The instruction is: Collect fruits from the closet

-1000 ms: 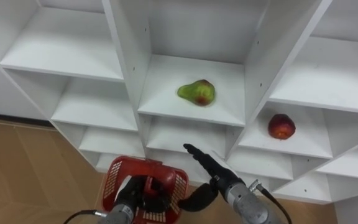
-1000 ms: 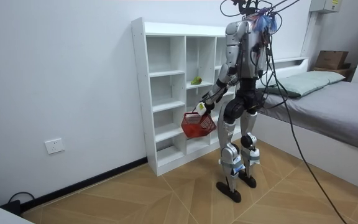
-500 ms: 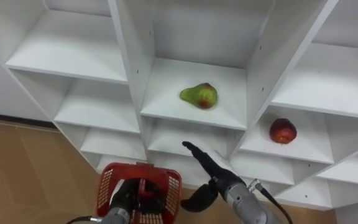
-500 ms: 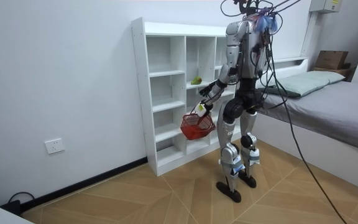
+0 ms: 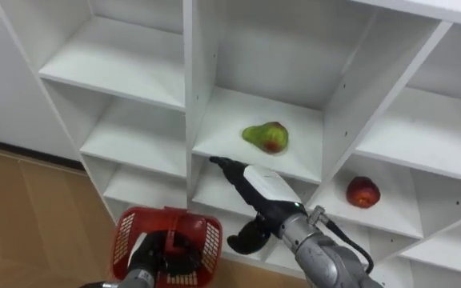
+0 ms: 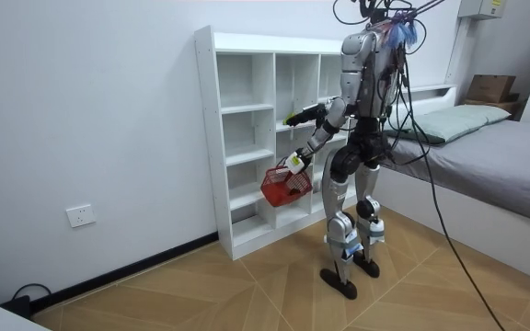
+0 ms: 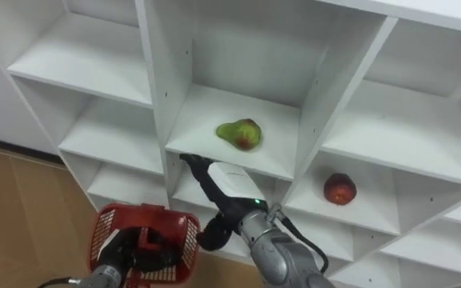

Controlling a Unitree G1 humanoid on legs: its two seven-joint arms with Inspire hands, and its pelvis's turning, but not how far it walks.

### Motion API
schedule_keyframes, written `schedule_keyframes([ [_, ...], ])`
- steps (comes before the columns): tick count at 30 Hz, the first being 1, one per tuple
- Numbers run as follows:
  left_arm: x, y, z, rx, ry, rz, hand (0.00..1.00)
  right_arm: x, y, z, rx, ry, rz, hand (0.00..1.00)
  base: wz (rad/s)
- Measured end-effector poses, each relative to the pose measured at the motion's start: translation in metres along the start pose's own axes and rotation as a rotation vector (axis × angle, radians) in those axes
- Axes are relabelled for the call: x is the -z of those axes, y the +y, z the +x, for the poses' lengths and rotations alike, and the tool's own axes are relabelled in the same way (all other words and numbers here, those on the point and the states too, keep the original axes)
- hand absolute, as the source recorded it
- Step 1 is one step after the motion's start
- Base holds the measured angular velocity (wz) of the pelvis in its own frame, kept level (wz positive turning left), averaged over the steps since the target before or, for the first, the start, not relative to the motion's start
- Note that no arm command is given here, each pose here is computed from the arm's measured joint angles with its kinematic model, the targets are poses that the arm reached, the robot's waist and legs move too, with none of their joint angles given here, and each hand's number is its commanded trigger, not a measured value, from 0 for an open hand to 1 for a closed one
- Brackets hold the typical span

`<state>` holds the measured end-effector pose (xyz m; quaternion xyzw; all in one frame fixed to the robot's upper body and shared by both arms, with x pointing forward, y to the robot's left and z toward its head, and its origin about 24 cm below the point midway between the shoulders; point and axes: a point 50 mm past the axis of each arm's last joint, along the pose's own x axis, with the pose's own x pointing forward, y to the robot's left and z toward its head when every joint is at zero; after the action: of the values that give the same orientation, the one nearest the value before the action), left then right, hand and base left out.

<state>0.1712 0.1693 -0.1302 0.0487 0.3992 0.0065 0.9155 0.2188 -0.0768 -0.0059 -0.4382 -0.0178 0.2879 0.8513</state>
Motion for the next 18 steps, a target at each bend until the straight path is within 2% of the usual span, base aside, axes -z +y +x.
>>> schedule_keyframes([
  [18,0.035,0.013,-0.010,-0.049,0.111,-0.050,1.00,-0.041,-0.044,0.000,0.195,-0.225,-0.040,0.00,-0.02],
])
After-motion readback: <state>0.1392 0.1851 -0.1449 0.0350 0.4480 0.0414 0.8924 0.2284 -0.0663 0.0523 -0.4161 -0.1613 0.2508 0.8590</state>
